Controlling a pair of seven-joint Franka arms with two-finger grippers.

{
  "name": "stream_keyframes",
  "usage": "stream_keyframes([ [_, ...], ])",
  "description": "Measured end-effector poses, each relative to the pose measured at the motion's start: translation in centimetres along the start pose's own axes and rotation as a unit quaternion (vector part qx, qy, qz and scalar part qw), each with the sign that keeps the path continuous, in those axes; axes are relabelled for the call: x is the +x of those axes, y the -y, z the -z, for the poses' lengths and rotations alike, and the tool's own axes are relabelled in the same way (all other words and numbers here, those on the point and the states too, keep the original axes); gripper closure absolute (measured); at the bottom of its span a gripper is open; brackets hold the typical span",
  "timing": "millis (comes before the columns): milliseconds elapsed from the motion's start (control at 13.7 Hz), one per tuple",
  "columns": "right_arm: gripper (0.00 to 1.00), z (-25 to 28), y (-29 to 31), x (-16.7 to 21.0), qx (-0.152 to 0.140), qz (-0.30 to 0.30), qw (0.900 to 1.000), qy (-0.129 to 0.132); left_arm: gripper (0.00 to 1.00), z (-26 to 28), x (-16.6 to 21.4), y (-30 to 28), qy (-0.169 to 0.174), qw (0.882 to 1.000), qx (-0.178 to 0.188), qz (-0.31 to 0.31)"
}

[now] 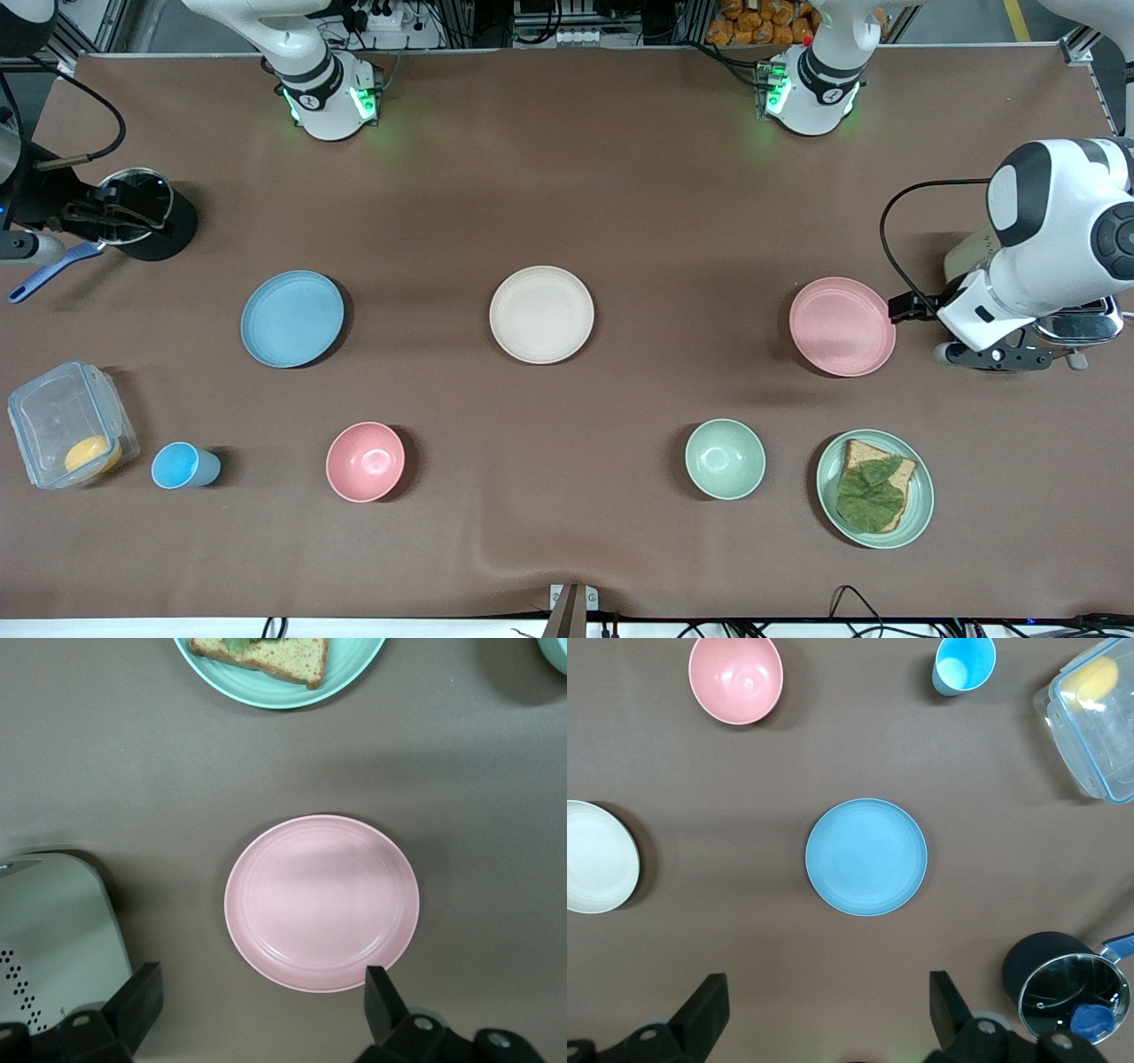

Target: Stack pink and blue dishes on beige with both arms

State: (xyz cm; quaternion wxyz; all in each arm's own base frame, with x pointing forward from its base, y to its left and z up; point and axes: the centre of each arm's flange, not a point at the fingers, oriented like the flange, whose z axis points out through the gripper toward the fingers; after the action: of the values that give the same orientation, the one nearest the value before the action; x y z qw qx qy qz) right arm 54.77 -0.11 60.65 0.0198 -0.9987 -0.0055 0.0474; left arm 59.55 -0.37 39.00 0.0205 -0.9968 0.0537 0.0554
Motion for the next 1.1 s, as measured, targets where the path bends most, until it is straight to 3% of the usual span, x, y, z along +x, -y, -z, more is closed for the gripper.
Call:
stream_keyframes([
  [1096, 0.00, 0.00, -0.05, 0.00, 0.000, 0.000, 1.000, 0.000, 0.00, -0.02, 0.02, 0.02, 0.000, 1.000, 0.000, 0.000],
])
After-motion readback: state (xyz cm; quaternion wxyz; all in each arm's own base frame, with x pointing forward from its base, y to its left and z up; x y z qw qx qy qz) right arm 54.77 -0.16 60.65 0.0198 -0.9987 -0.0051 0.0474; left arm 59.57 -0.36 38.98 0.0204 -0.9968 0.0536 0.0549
